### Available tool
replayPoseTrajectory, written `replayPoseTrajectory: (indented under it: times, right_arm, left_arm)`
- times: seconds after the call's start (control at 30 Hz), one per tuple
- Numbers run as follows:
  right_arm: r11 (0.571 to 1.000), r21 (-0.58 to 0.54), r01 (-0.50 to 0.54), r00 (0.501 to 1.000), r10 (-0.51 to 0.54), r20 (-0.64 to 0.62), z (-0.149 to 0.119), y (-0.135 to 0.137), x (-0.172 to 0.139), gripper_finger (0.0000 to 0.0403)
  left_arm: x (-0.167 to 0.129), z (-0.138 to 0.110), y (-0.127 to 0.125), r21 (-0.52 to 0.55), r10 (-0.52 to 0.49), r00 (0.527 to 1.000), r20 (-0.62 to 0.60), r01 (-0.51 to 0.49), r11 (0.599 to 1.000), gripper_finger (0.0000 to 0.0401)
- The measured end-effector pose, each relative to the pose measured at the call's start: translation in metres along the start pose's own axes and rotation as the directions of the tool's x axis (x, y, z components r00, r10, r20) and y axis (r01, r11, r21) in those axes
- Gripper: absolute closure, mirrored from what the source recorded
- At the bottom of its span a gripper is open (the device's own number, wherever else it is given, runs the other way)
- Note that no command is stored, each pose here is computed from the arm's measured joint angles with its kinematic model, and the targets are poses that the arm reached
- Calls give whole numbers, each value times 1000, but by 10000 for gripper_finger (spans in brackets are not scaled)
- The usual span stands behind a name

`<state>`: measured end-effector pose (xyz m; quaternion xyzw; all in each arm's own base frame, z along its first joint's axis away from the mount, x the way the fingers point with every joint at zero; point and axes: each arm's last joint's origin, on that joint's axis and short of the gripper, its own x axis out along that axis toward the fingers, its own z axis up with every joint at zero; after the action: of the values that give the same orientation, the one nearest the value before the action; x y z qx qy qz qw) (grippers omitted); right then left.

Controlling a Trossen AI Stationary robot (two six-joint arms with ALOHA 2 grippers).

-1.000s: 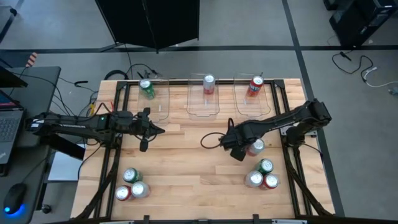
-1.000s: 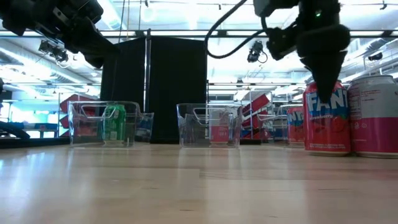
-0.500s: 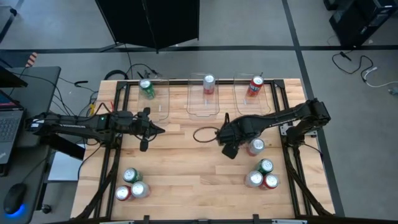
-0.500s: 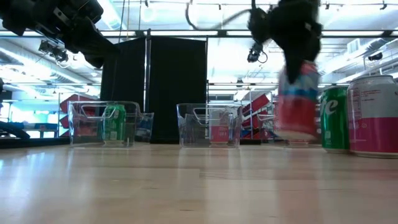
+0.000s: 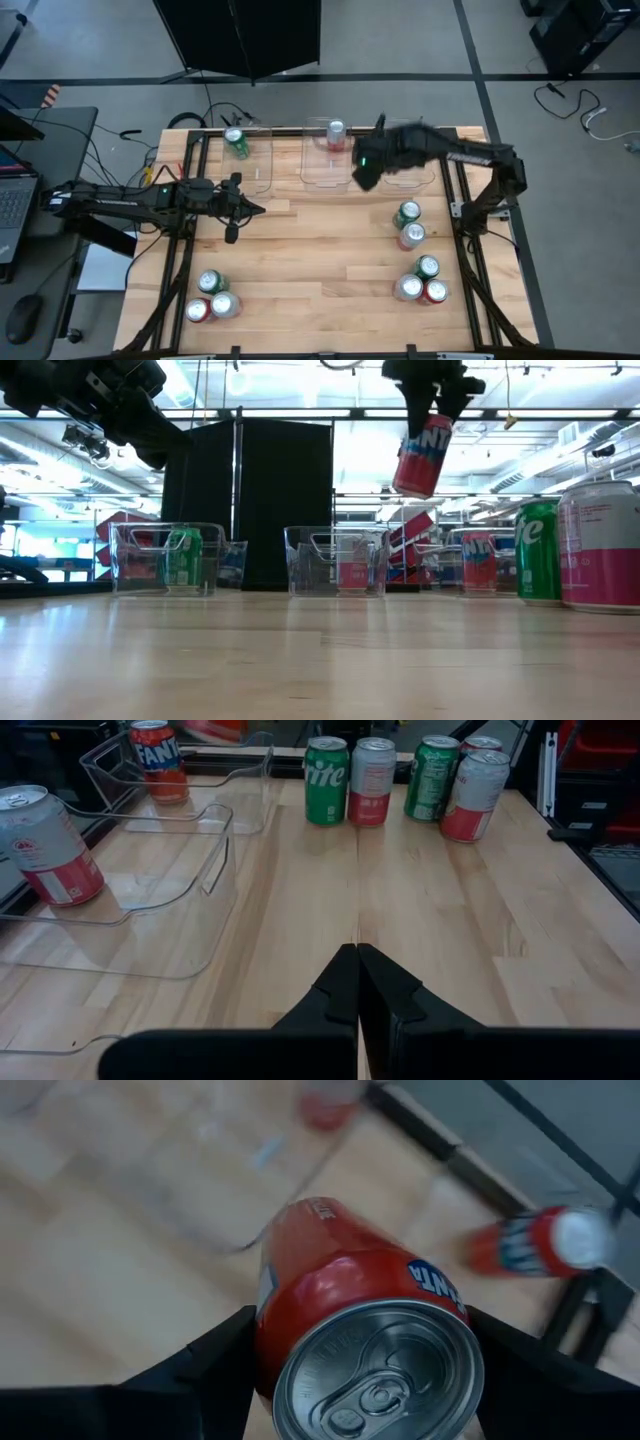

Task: Sort soda cans
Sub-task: Put the red soda can into the right transparent bin

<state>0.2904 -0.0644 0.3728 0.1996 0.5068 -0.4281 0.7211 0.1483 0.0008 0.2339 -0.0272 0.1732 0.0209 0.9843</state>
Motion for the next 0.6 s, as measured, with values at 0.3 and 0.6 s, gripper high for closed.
replayPoseTrajectory:
  times: [0.3,0.6]
  right_arm:
    - [988,154,31,999,-28,-23,50,-71,44,122]
    - [982,184,35,998,-23,-66,61,-112,84,122]
  left_arm:
    - [0,0,0,0,0,1000,0,0,1000,399]
    - [0,0,0,0,1,1000,3,-1,1000,399]
